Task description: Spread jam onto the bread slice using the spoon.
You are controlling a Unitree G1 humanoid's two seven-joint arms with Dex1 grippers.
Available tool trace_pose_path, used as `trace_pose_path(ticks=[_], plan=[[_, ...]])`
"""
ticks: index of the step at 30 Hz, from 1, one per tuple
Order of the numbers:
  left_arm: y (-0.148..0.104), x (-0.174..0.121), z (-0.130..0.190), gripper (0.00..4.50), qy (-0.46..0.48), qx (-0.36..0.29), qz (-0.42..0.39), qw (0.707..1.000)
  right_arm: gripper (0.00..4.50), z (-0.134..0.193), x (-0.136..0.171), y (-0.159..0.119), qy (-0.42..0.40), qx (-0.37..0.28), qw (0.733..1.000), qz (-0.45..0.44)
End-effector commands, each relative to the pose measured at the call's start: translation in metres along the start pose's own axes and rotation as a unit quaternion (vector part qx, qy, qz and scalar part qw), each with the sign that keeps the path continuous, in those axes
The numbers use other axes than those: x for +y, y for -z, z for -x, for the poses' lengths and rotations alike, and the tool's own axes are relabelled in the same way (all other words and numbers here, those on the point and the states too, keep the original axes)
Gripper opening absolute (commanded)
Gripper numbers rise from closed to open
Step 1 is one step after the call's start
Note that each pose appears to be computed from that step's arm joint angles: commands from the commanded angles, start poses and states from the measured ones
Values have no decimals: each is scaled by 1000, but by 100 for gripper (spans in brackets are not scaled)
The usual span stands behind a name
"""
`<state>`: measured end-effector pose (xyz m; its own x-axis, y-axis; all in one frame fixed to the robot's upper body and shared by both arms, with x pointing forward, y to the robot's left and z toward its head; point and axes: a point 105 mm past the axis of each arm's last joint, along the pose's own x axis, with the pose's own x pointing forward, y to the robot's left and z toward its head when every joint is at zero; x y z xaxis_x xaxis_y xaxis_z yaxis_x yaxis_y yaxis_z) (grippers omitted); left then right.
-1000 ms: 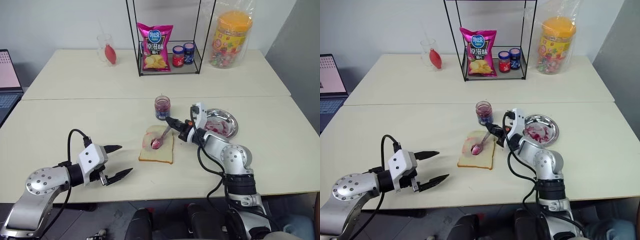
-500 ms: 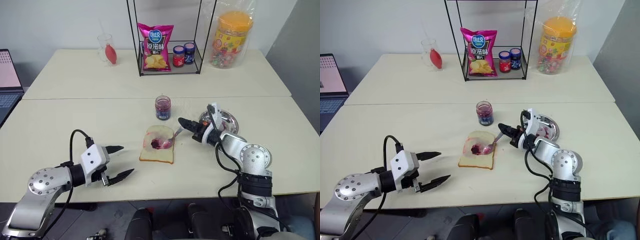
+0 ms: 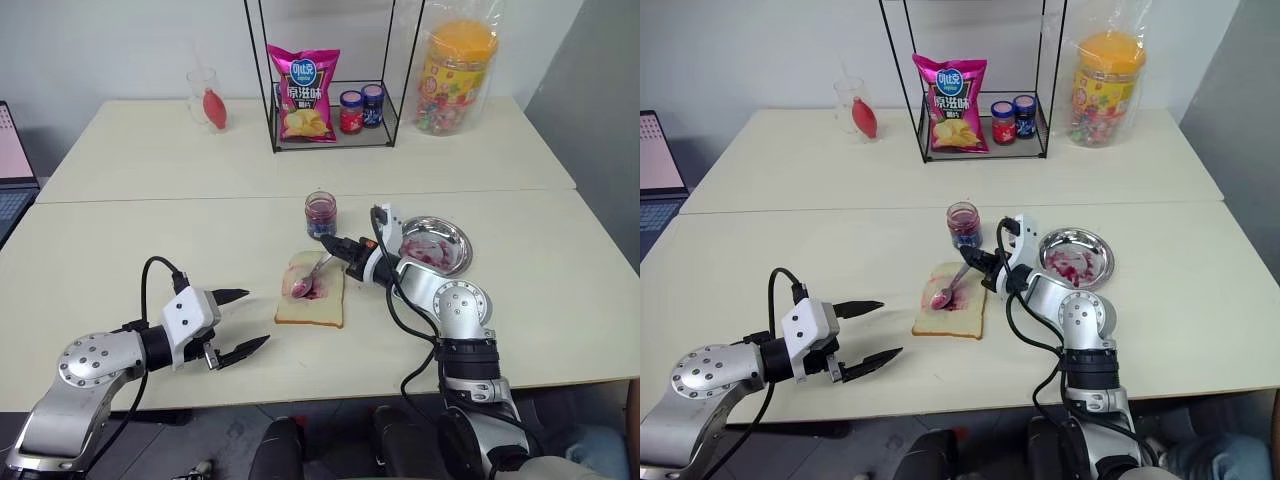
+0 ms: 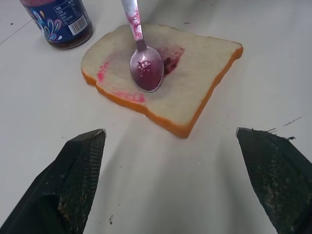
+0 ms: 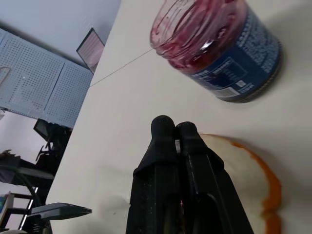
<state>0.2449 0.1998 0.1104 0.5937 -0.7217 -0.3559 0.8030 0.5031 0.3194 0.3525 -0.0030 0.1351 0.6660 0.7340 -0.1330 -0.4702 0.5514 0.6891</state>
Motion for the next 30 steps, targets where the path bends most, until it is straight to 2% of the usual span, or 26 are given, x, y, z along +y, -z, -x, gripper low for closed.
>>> trace_pose_path(ticks=[1, 6, 10, 17, 21, 26, 30], plan=[[-9, -1, 0, 450, 2, -11, -18, 1000, 1, 5, -13, -12, 20, -16, 999, 26], [-8, -1, 0, 450, 3, -10, -18, 1000, 1, 14, -27, -21, 40, -23, 998, 34], [-10, -2, -3, 450, 4, -14, -18, 1000, 1, 30, -35, -44, 59, -61, 995, 51], [-14, 0, -2, 450, 4, -19, -8, 1000, 1, 46, -3, -69, 10, -107, 992, 68], [-16, 3, 0, 450, 1, -22, -6, 1000, 1, 53, 8, -74, -7, -117, 989, 88], [-32, 2, 1, 450, 14, -37, -17, 999, 1, 61, 18, -79, -27, -130, 986, 103], [-61, -6, -10, 450, 52, -65, -30, 996, 1, 86, 15, -106, -11, -194, 973, 122]])
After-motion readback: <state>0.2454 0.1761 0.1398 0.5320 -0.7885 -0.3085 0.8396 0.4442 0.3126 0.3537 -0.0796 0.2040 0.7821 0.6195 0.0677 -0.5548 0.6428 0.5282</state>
